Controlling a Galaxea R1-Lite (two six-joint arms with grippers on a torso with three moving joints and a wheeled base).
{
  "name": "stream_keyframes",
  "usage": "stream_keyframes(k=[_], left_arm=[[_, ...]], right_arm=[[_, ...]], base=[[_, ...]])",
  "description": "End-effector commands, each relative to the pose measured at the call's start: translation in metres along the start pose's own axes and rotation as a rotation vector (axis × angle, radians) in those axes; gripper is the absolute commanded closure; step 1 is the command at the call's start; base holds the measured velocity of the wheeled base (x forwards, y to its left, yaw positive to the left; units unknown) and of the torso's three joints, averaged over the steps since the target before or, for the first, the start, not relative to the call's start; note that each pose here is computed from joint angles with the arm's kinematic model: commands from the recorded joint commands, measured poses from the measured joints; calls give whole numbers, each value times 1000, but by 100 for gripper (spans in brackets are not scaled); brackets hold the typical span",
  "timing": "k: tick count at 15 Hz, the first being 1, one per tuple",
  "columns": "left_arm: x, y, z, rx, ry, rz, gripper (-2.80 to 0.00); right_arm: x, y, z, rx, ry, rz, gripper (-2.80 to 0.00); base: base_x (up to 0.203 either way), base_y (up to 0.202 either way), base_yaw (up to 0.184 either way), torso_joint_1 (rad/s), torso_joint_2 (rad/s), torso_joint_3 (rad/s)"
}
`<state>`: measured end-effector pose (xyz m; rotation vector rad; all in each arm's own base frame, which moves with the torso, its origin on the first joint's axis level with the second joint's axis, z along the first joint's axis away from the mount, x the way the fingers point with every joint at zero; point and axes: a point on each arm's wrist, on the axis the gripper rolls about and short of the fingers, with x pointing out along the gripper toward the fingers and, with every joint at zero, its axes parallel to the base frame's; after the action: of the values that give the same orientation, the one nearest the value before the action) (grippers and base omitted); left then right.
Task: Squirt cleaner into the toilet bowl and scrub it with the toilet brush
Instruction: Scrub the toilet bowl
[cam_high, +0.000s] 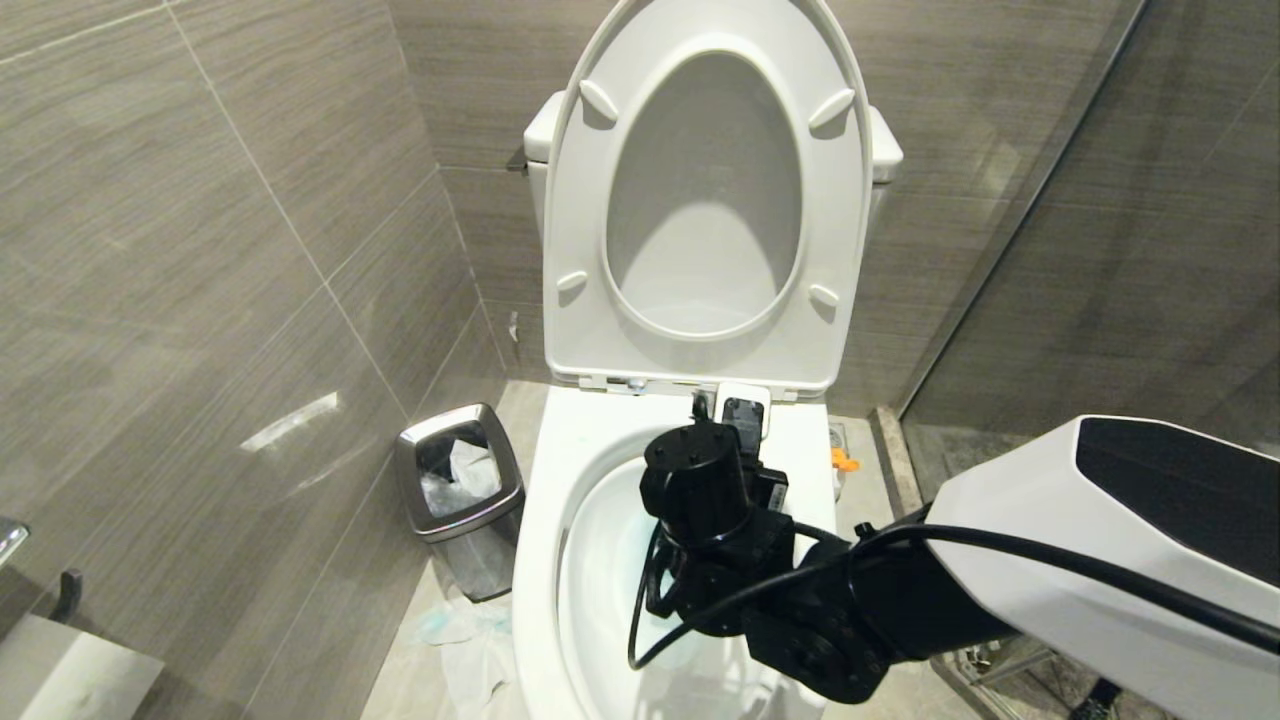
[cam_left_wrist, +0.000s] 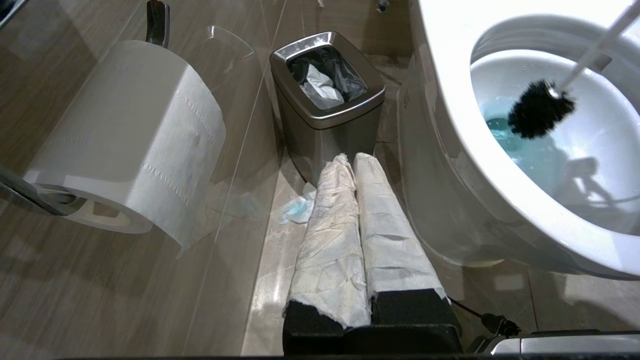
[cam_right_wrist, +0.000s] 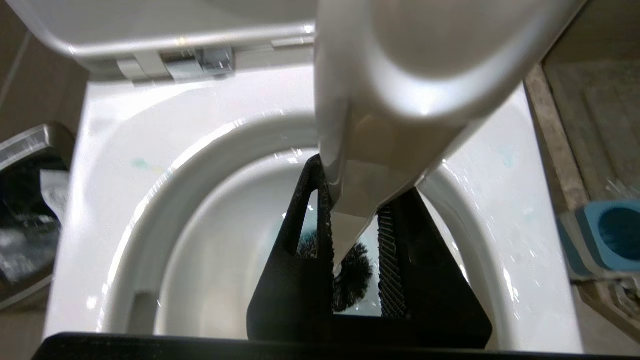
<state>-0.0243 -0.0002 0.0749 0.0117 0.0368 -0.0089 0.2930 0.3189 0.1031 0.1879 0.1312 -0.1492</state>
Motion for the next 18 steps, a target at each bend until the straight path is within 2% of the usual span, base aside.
stream_keyframes(k=[1, 5, 8, 14, 18], left_arm=[[0, 0, 0, 0, 0, 1, 0], [0, 0, 0, 0, 0, 1, 0], [0, 0, 0, 0, 0, 0, 0], [0, 0, 0, 0, 0, 0, 0], [0, 0, 0, 0, 0, 1, 0]], right_arm=[[14, 14, 5, 27, -34, 1, 0], [22, 30, 17, 44, -67, 38, 0], [19, 32, 25, 34, -78, 50, 0], [21, 28, 5, -19, -41, 42, 0], [9, 19, -21, -70, 14, 45, 0]], base=[[0, 0, 0, 0, 0, 0], [0, 0, 0, 0, 0, 0], [0, 0, 0, 0, 0, 0], [0, 0, 0, 0, 0, 0], [0, 0, 0, 0, 0, 0]])
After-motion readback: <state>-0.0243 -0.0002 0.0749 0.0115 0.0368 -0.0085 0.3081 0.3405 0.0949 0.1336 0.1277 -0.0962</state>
